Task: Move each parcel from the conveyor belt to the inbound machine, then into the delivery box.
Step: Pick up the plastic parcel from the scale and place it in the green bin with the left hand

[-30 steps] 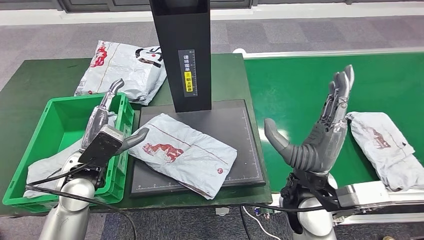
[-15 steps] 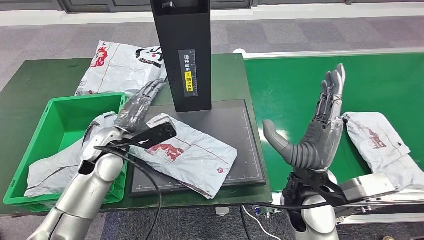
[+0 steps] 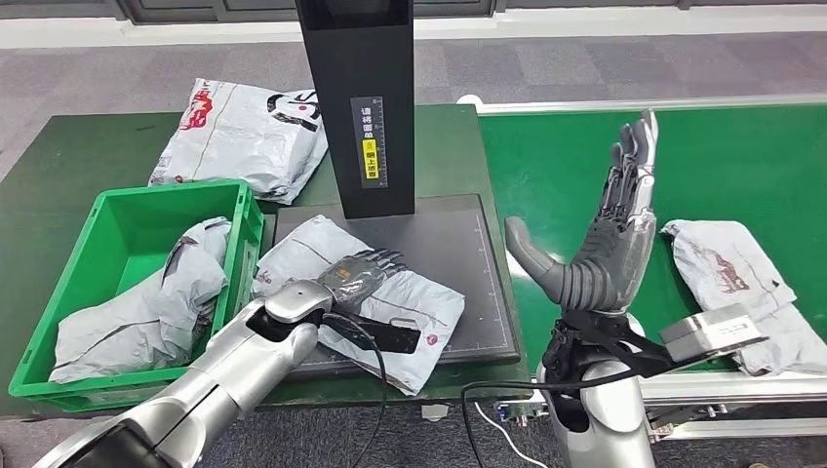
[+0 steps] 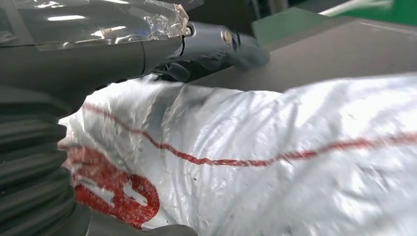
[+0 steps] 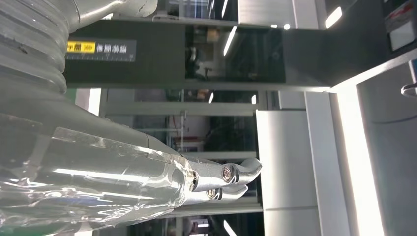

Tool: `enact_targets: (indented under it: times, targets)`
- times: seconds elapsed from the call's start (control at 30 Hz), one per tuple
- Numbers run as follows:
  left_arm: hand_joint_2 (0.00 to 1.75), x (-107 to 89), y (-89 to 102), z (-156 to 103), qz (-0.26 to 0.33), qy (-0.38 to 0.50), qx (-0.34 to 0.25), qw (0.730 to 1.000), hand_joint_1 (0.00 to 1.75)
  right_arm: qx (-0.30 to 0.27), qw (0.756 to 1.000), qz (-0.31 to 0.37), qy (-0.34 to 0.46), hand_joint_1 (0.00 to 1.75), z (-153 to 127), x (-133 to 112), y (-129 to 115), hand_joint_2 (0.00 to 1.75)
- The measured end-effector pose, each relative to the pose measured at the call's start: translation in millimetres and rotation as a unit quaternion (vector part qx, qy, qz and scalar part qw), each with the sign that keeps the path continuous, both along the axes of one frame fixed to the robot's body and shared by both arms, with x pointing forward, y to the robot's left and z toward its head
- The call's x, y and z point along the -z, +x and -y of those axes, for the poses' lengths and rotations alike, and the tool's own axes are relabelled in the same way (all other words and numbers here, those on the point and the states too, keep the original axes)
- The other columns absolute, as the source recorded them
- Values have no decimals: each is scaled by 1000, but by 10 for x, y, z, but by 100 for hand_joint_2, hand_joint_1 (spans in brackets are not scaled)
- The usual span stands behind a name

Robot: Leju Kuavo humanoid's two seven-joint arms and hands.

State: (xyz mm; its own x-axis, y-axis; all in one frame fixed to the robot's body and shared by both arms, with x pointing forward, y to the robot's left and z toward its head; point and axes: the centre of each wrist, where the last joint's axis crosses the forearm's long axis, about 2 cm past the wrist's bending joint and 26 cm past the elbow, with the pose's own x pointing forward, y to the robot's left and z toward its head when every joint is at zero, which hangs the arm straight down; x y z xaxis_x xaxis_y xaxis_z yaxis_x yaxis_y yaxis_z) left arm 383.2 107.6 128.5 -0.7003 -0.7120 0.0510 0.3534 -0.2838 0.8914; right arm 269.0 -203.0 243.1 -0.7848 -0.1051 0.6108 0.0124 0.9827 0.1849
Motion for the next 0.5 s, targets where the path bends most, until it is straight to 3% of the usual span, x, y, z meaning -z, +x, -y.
enact_targets:
  times: [0.4, 0.5]
  targets:
    - [175, 85, -64, 127, -2, 95, 79, 992, 2, -35, 999, 1, 13, 0, -28, -24, 12, 175]
    - [175, 82, -72, 151, 8, 108, 91, 990, 130, -45, 999, 3, 17, 0, -29, -28, 15, 175]
